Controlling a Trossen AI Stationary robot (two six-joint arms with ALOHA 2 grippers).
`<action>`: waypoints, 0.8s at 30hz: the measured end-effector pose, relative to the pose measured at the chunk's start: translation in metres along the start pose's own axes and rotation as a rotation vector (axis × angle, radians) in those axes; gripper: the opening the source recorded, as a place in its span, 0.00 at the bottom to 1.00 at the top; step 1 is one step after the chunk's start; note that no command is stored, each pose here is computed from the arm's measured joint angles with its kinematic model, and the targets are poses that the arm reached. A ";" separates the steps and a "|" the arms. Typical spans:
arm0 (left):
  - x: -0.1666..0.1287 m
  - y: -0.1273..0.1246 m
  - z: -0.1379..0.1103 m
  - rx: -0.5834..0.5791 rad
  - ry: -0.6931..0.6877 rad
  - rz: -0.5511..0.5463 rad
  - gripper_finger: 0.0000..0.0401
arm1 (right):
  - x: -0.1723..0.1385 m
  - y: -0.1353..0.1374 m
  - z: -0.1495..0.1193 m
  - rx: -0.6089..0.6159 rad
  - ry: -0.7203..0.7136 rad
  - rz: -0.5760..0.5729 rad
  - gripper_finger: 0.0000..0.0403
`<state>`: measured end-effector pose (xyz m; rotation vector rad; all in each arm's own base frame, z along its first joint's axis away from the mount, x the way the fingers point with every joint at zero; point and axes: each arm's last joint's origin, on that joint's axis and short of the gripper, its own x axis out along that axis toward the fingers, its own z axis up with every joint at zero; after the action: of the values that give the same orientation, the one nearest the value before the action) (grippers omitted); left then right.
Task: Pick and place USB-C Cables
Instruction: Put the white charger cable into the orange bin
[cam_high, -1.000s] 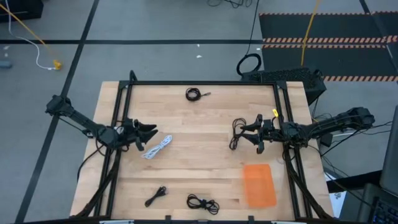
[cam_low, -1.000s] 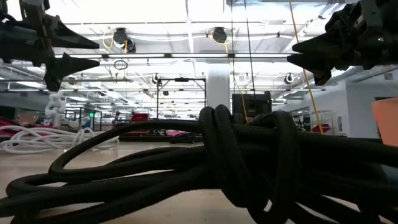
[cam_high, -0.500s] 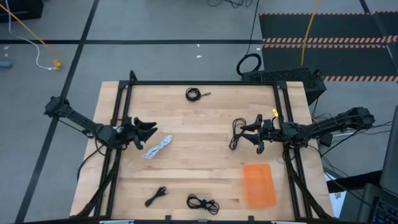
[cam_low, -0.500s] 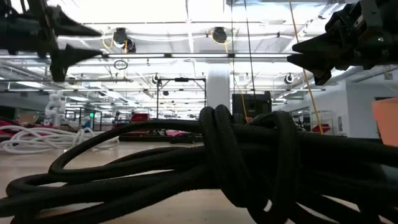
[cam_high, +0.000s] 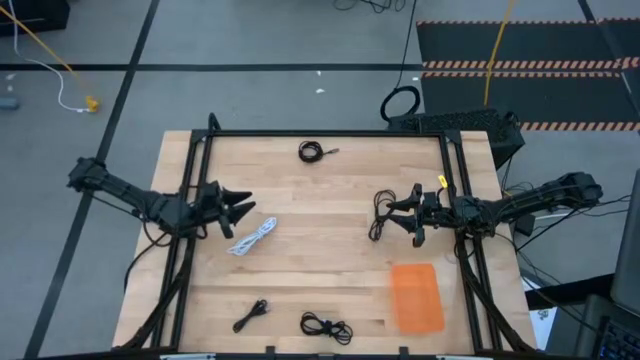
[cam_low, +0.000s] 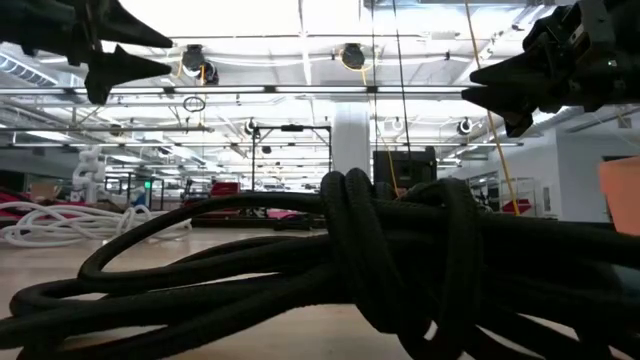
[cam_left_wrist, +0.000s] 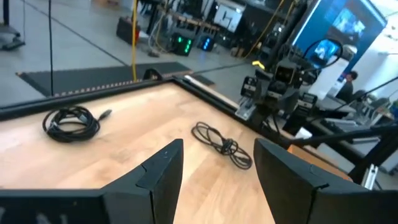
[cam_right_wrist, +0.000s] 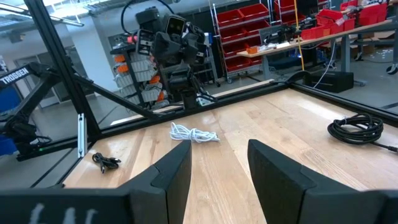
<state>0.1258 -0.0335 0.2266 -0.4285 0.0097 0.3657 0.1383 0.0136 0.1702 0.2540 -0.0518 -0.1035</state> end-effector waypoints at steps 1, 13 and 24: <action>0.001 -0.001 0.002 0.006 0.008 0.000 0.49 | 0.000 0.000 0.000 0.000 0.000 0.000 0.38; 0.033 -0.015 0.006 0.050 0.222 -0.003 0.49 | 0.000 0.000 0.000 0.000 0.000 0.000 0.38; 0.053 -0.020 -0.019 -0.054 0.512 -0.013 0.49 | 0.000 0.000 0.000 0.000 0.000 0.000 0.38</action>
<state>0.1838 -0.0395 0.2126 -0.5667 0.4960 0.2355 0.1384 0.0136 0.1702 0.2536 -0.0516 -0.1038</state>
